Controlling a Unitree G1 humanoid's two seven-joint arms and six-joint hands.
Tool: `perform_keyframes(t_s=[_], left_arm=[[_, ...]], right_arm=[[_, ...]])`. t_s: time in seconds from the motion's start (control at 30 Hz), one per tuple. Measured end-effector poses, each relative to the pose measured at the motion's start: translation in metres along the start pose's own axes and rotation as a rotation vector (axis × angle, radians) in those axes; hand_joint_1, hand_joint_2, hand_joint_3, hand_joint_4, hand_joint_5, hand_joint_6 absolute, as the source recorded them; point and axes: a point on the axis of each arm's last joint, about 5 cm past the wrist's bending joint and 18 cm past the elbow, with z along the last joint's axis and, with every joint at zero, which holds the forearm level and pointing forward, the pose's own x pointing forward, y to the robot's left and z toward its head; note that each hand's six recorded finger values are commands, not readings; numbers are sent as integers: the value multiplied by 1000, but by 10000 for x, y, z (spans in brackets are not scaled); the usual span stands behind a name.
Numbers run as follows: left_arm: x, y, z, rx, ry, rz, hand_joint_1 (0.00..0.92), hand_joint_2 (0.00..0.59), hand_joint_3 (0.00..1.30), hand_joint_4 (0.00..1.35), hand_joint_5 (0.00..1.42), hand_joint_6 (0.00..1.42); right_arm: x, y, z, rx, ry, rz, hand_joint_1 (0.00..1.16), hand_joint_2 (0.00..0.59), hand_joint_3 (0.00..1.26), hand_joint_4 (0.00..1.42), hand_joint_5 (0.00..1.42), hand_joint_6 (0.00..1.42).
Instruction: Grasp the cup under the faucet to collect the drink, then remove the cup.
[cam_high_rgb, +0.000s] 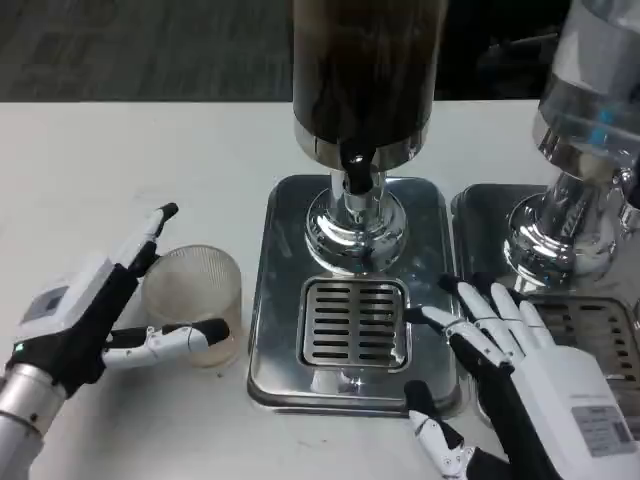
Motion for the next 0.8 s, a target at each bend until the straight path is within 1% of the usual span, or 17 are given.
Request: perform_keyframes(t_s=[0.03,0.13,0.23,0.27,0.37,0.4,0.47,0.5,0.6,0.67,0.8], left_arm=[[7,-15,9,-7,-7,-3,258,43,0,23,307,304],[10,-32,12,-33,-4,-1,277,52,90,109,364,348],[12,-44,15,-49,-2,2,288,63,164,163,410,389],[16,-45,16,-53,-1,2,291,67,201,205,441,422],[20,-64,21,-80,9,10,321,79,294,314,580,622],[20,-66,21,-81,10,8,339,87,338,355,623,692],[19,-69,20,-81,11,6,352,94,376,416,694,820],[18,-70,20,-81,11,6,372,100,408,449,731,878],[9,-81,19,-79,13,14,396,106,452,507,802,991],[6,-86,18,-77,15,20,410,108,481,536,841,1039],[-16,-105,14,-77,19,35,478,78,551,618,909,1141]], right_arm=[[0,-1,1,0,0,-1,410,490,281,74,0,0],[1,-5,-1,-1,1,-4,410,490,281,77,0,0],[1,-8,-3,-1,1,-5,411,490,281,92,0,0],[1,-9,-4,-1,2,-5,411,490,281,93,0,0],[3,-10,-5,1,2,-6,411,490,281,94,0,0],[3,-10,-5,1,2,-7,411,490,281,95,0,0],[7,-11,-6,2,2,-8,415,497,289,105,0,0],[7,-12,-6,2,2,-8,417,498,290,115,0,0],[6,-14,-8,6,4,-10,420,497,291,118,0,0],[6,-15,-8,7,4,-10,429,491,294,128,0,0],[6,-16,-8,13,5,-11,435,492,295,130,0,0]])
